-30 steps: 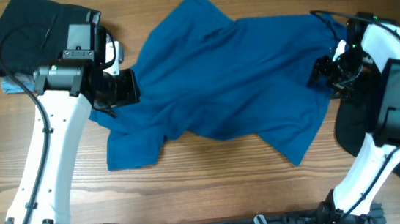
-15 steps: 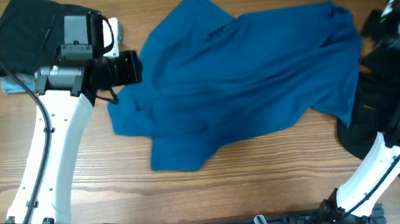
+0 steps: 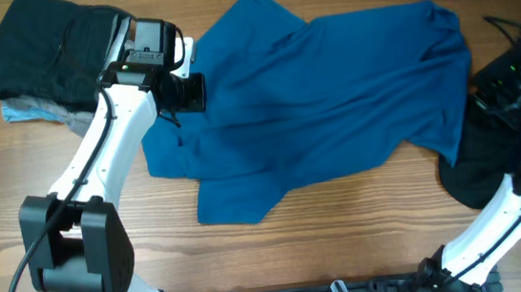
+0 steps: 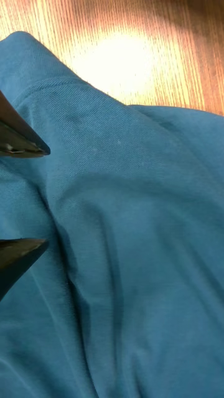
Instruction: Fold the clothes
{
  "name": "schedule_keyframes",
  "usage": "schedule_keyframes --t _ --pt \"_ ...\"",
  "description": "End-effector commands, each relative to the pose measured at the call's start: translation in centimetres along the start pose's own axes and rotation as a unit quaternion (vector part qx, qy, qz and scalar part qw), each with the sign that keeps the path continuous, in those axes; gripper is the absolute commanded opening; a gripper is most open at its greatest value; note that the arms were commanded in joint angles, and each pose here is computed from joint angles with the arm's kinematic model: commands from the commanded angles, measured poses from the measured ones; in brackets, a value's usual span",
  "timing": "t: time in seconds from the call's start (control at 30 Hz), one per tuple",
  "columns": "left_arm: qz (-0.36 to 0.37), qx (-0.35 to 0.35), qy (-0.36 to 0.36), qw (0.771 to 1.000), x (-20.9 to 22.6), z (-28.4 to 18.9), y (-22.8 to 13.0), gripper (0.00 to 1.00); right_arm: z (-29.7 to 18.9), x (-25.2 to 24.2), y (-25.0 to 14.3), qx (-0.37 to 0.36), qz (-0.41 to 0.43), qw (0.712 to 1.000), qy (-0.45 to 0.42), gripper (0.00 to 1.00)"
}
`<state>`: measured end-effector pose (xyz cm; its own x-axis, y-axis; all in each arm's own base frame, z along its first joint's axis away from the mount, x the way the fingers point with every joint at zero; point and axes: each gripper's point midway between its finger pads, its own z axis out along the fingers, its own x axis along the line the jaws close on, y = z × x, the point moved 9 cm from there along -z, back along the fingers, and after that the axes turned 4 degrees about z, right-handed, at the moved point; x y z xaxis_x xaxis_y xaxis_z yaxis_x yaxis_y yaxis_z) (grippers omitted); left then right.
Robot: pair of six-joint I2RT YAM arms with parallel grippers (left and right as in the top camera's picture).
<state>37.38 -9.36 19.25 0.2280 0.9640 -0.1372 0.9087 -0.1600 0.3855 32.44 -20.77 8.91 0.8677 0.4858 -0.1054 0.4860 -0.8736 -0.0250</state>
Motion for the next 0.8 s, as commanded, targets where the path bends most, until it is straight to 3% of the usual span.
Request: schedule_keyframes --t 0.0,0.1,0.2,0.27,0.3,0.47,0.57,0.63,0.77 --pt "0.007 0.004 -0.007 1.0 -0.2 0.1 -0.2 0.43 2.0 -5.6 1.9 -0.014 0.083 0.995 -0.046 0.04" --pt "0.006 0.008 -0.007 1.0 -0.2 0.1 -0.4 0.46 0.8 -11.4 5.1 -0.048 0.174 0.981 -0.067 0.04" --pt "0.006 0.011 -0.006 1.0 -0.2 0.1 -0.5 0.5 -2.4 -14.7 8.3 -0.064 0.22 0.972 0.04 0.04" --pt "0.007 0.007 -0.006 1.0 -0.2 0.1 -0.3 0.57 -5.7 -14.9 9.9 -0.081 0.192 0.966 0.155 0.06" --pt "0.007 0.004 -0.006 1.0 -0.2 0.1 -0.3 0.6 -6.9 -14.4 10.1 -0.088 0.159 0.964 0.193 0.14" --pt "0.011 -0.026 -0.008 1.0 -0.2 0.1 0.7 0.68 -9.7 -9.3 7.9 -0.073 -0.008 0.958 0.278 0.34" --pt "0.027 -0.054 -0.05 0.997 -1.0 0.4 1.7 0.59 -9.4 -4.5 5.3 -0.03 -0.079 0.958 0.273 0.41" --pt "0.092 -0.058 -0.076 0.991 -1.8 1.7 1.9 0.44 -9.2 -0.8 3.1 -0.011 -0.151 0.951 0.268 0.41" --pt "0.099 -0.033 -0.068 0.992 -1.1 6.4 1.7 0.15 -9.3 4.1 -0.3 0.002 -0.245 0.939 0.24 0.41"
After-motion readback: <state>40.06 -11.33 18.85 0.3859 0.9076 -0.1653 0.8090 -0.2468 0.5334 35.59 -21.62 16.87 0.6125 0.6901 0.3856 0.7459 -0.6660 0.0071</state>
